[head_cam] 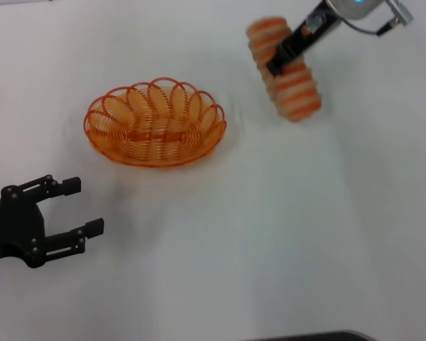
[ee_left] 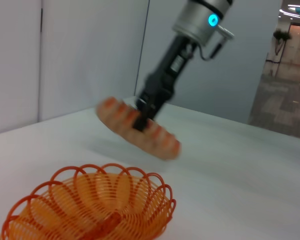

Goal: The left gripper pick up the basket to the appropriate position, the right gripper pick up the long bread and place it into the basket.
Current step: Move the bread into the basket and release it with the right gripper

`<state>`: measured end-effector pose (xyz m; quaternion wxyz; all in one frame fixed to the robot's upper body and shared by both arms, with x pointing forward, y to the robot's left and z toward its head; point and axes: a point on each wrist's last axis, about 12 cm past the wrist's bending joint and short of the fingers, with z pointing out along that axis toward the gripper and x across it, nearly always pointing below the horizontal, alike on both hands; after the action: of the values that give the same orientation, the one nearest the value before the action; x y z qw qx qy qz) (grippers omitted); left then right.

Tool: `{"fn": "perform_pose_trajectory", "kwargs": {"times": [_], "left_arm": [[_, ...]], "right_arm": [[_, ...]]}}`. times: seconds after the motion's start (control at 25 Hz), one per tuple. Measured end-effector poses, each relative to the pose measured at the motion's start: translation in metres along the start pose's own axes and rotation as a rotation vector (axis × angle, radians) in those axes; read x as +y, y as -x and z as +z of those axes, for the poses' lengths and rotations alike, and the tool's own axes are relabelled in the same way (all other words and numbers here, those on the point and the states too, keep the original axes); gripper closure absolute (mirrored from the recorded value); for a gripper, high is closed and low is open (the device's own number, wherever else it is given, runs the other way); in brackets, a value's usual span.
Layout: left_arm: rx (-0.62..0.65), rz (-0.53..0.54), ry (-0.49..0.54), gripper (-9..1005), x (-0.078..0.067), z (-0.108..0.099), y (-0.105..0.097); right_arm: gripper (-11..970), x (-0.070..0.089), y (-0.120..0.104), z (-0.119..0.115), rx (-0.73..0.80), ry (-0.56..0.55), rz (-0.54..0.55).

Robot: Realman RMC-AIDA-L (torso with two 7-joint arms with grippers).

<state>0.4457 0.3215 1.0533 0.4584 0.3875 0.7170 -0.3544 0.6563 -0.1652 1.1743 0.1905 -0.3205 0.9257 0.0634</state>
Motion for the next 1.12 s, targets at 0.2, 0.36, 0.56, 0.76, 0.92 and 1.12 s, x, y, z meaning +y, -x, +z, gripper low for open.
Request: {"fn": "perform_pose_trajectory", "kwargs": {"times": [0.2,0.36,0.56,0.76,0.92,1.12], "left_arm": [[0.004,-0.005,-0.004,210,-0.001,0.001,-0.001],[0.006,-0.011,-0.006,211,-0.001,0.005,-0.004],[0.020,-0.017,0.001,211,0.000,0.009,-0.007],[0.019,-0.027,0.002,210,0.000,0.012,-0.009],[0.020,-0.024,0.005,210,0.001,0.013,-0.009],[0.017,-0.027,0.009,211,0.002,0.015,-0.008]], "right_arm": [[463,0.011,0.027,-0.011,-0.147,0.016,-0.247],[482,0.033,0.044,-0.019,-0.236,0.085,-0.440],[505,0.062,0.050,-0.020,-0.248,0.172,-0.632],[544,0.081,0.050,-0.015,-0.222,0.202,-0.742],[583,0.093,0.049,-0.011,-0.221,0.226,-0.809],[628,0.106,0.047,-0.007,-0.176,0.236,-0.871]]}}
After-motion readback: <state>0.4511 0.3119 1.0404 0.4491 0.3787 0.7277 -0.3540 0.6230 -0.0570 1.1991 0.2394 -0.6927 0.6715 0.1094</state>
